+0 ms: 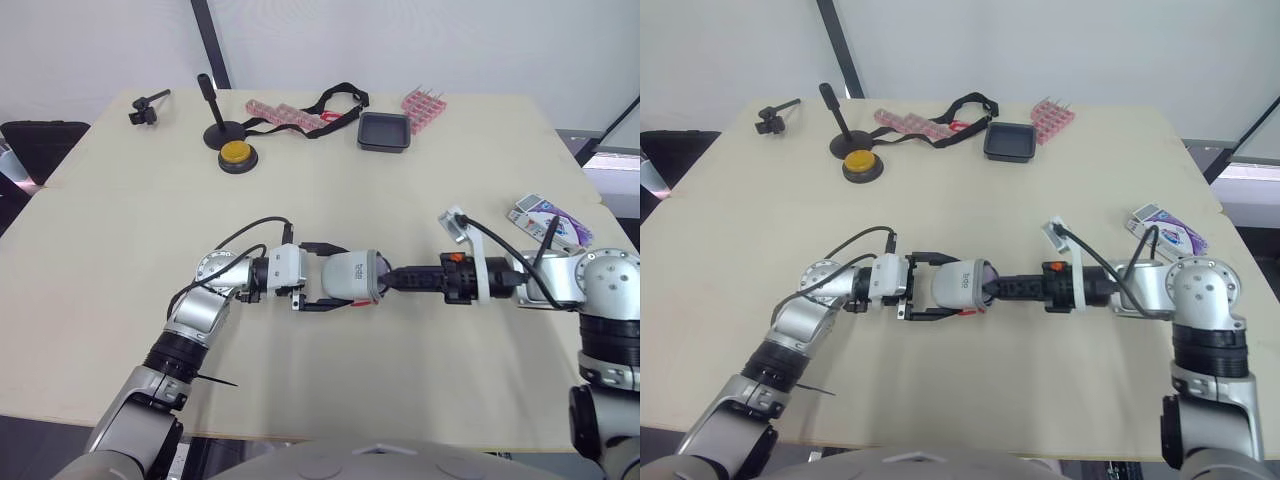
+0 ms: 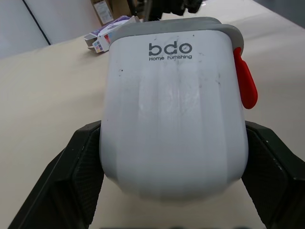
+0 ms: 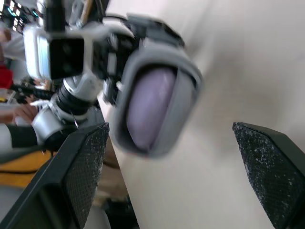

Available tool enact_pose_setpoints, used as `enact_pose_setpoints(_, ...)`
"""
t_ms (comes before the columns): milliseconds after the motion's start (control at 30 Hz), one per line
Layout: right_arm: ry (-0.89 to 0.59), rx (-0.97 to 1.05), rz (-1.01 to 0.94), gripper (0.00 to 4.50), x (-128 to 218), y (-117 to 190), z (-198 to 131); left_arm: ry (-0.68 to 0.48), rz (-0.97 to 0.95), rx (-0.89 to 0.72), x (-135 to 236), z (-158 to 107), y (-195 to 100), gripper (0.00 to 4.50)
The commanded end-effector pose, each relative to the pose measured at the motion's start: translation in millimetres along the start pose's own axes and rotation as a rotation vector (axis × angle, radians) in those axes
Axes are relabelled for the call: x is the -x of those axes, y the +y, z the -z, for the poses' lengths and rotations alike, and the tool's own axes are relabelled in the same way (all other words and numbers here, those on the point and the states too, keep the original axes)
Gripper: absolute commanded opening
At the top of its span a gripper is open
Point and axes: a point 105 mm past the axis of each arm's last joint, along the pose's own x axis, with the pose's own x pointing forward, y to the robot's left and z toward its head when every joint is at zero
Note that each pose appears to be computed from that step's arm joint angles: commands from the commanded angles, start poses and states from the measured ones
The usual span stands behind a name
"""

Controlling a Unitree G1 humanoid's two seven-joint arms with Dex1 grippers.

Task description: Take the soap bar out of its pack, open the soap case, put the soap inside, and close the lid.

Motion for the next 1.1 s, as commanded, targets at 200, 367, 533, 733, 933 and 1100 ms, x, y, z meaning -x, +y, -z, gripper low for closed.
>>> enact_pose_setpoints(200,-0.031,-0.019,-0.045,4.48,-11.7,22.9,-4.1,-0.005,-0.048,-0.108,-4.8,-8.8,9.8,3.46)
enact_pose_setpoints(367,-0.034,-0.075,-0.001,4.48,-18.2,21.1,0.1,-0.007,-0.060,-0.081,-6.9,-8.0,10.4,3.46)
enact_pose_setpoints(533,-0.084,-0.096,0.035,4.48,-23.3,17.2,-4.5,-0.004,-0.058,-0.075,-7.8,-8.1,9.8,3.46)
enact_pose_setpoints(733,-0.105,-0.098,0.033,4.48,-24.6,18.1,-5.8,-0.002,-0.060,-0.071,-9.4,-9.0,11.6,3.46)
enact_pose_setpoints(933,-0.075,-0.072,0.029,4.48,-26.7,22.8,-0.9,0.002,-0.065,-0.060,-10.9,-8.5,13.7,3.46)
enact_pose_setpoints(1100,-0.068,-0.069,0.045,4.48,-27.5,21.7,0.7,0.001,-0.061,-0.049,-12.6,-8.8,14.0,3.46)
